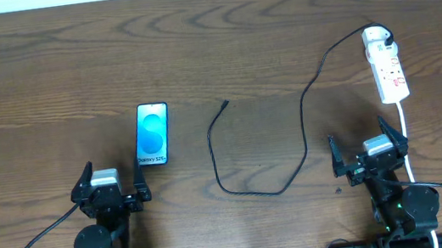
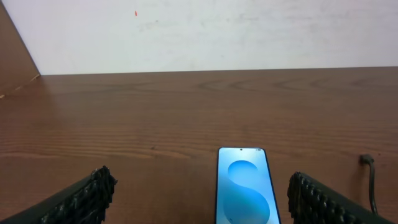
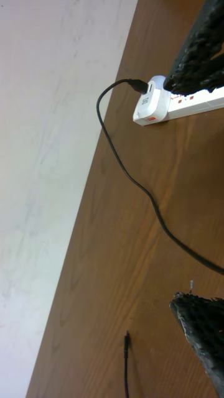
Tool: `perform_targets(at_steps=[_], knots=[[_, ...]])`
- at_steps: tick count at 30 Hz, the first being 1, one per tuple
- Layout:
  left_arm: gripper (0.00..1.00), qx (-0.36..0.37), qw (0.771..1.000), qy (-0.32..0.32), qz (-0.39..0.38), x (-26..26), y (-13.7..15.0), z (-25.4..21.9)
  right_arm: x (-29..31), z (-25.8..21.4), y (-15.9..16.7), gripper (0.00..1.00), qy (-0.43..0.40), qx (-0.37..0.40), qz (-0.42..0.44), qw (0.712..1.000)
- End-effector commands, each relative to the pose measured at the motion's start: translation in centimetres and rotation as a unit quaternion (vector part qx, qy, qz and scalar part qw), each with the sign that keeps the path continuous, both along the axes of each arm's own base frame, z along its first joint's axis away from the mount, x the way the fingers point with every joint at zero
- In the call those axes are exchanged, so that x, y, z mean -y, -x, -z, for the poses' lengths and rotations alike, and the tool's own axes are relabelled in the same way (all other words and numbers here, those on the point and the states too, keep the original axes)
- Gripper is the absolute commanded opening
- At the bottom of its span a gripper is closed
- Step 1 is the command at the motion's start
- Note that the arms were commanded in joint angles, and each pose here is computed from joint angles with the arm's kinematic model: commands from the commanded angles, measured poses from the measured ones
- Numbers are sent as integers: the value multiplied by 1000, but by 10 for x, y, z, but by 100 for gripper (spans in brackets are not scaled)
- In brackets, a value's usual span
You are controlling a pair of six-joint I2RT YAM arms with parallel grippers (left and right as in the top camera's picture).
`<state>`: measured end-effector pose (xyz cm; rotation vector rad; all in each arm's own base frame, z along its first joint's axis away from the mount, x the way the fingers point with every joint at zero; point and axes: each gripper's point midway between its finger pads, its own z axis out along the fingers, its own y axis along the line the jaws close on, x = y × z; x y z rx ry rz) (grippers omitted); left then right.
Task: Plug charger to phone and switch on socket
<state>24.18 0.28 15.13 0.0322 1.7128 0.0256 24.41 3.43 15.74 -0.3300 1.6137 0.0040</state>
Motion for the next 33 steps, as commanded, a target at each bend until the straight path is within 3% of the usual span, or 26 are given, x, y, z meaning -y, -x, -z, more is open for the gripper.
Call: perform_targets(at_steps=[1,33], knots=[[91,-20,1000,-6,4,1,1,14,-3,1,1,99,-6,-1,-6,1000],[91,-20,1000,-6,4,1,1,14,-1,1,0,99,20,5,-4,1000]])
